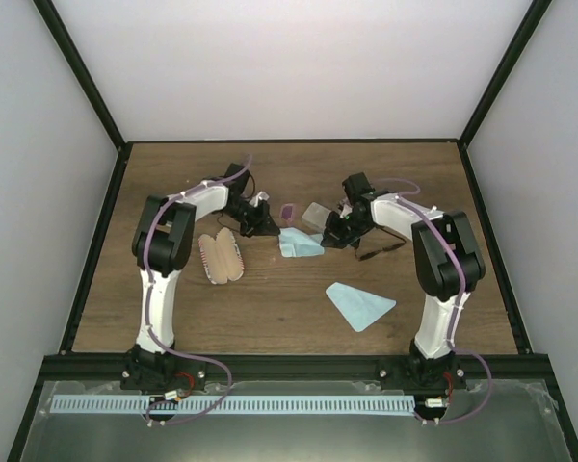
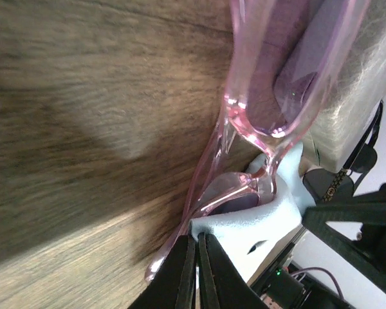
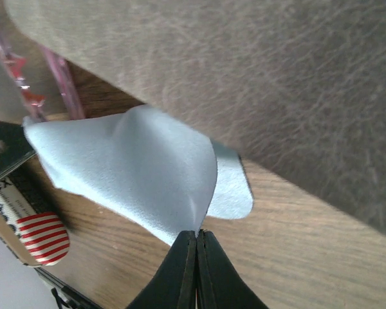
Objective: Organize the sunglasses
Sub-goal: Adjust the glasses cleaning cloth at the center of the board.
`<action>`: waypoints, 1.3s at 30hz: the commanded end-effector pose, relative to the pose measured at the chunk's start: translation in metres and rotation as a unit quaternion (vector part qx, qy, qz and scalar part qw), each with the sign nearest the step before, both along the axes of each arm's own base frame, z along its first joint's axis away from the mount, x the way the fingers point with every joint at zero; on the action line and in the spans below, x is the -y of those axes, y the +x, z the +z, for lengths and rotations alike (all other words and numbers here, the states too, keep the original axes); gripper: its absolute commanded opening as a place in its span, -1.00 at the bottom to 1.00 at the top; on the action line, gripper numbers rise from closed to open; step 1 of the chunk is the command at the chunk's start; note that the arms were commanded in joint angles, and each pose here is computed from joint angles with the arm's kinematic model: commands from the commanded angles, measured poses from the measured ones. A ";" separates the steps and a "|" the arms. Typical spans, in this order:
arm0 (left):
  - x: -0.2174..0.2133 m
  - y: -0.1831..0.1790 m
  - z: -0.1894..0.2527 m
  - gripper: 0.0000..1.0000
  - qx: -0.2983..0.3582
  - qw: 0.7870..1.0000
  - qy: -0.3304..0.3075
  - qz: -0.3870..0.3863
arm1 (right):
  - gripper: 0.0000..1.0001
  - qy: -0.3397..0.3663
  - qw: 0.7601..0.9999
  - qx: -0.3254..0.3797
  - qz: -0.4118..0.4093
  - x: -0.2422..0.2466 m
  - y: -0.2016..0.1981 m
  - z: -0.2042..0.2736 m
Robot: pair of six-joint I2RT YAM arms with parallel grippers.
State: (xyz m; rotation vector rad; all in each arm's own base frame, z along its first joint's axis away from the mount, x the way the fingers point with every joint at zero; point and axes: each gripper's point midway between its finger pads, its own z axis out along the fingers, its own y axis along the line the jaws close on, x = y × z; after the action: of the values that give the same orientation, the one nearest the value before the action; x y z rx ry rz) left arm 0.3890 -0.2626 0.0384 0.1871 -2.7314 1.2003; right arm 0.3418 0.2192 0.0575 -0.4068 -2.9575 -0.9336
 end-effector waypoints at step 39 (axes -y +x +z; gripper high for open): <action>-0.010 -0.054 0.110 -0.91 0.100 0.994 -0.024 -0.027 | -0.99 0.030 0.993 0.105 0.048 -0.027 -0.052 0.144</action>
State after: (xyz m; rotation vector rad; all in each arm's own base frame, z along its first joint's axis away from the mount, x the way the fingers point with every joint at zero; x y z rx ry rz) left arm 0.3325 -0.2487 0.1341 0.0225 -2.8381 1.2924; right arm 0.2842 0.2465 0.1864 -0.1660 -3.0549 -1.1169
